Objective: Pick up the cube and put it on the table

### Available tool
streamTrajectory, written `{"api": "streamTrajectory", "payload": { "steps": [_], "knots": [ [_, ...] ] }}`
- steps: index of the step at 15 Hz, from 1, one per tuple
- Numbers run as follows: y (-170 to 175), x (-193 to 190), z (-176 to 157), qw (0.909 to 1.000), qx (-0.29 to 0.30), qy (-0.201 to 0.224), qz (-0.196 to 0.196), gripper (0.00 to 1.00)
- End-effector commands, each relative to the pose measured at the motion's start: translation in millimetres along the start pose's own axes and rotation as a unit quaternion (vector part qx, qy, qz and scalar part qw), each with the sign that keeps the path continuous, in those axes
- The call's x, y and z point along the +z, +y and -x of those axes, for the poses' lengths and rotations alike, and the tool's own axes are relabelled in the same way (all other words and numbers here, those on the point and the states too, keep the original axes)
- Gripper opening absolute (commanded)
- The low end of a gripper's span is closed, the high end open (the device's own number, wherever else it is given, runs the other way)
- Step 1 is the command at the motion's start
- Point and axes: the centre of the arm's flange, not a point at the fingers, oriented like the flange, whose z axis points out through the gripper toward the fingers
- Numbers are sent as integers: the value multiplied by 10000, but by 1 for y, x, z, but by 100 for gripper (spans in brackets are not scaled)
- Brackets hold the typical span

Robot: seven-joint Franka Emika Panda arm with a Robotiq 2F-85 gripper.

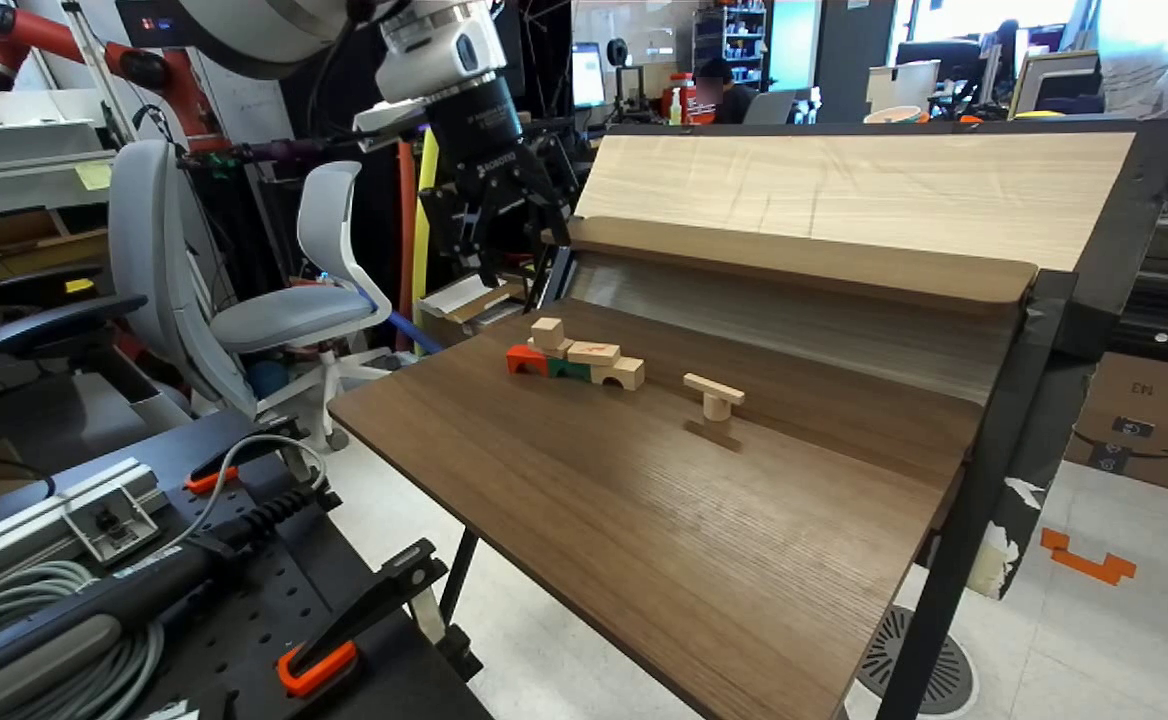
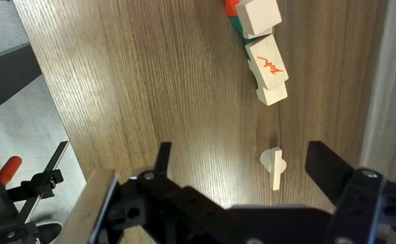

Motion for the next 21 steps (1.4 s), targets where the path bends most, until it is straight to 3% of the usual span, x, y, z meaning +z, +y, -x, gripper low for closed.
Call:
{"api": "streamTrajectory", "payload": {
  "steps": [1, 7, 14, 21],
  "knots": [
    [-25, 30, 15, 9999, -41, -87, 40, 100],
    [-42, 69, 29, 9992, -339, -172, 129, 100],
    [-49, 85, 50, 9936, -1053, -378, 154, 100],
    [-59, 95, 68, 9891, -1383, -491, 139, 100]
  ]
}}
